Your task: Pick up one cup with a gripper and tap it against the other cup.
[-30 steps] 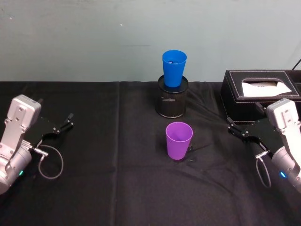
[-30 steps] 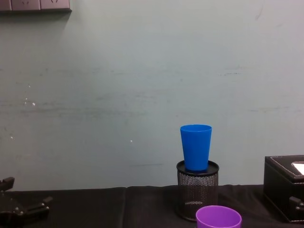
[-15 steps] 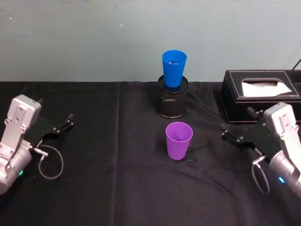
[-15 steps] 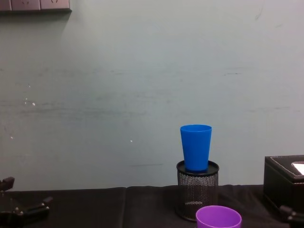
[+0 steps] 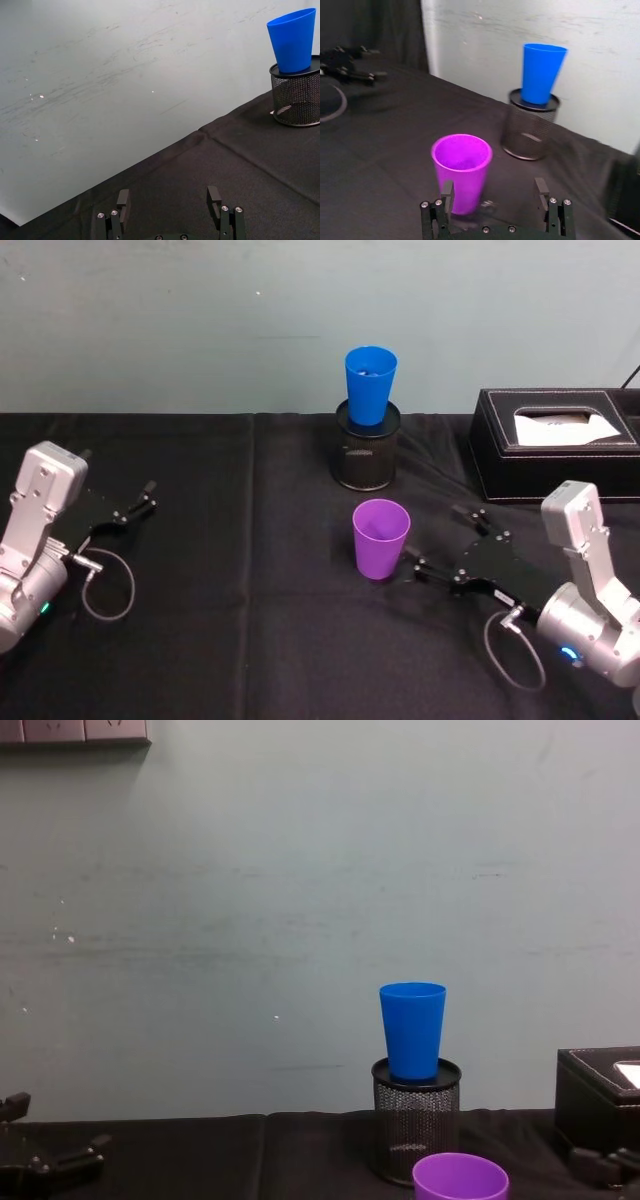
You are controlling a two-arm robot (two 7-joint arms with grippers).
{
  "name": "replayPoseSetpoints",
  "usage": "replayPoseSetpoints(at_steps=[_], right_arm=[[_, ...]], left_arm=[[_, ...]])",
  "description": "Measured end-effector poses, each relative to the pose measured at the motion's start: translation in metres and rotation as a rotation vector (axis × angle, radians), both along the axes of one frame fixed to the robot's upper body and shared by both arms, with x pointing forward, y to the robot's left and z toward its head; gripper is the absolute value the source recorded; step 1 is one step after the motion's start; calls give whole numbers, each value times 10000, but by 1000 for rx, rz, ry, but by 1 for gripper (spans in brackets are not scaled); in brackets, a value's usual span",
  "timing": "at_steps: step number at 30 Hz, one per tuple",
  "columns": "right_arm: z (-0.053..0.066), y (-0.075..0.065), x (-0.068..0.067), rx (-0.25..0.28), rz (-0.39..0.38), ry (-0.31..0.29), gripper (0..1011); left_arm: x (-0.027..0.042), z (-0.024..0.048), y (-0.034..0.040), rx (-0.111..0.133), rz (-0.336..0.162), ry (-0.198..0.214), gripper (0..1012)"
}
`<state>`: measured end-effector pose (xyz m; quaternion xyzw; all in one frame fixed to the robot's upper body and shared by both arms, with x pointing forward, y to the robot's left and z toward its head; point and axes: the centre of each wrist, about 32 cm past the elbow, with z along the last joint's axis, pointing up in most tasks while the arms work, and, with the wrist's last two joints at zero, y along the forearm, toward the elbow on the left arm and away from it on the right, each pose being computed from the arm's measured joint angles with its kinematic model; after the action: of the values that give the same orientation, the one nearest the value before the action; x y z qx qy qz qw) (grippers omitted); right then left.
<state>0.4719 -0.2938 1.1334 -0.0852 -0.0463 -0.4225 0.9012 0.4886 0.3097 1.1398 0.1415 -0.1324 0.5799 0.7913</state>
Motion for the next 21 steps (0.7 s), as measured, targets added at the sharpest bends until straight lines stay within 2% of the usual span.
replayPoseSetpoints(at_steps=[9,21], right_arm=[[-100,108,110,90,39,63,1004],[-150,232,232,125,68,98,1004]], left_arm=[[0,0,0,0,0,0,1000],[0,0,0,0,0,0,1000]])
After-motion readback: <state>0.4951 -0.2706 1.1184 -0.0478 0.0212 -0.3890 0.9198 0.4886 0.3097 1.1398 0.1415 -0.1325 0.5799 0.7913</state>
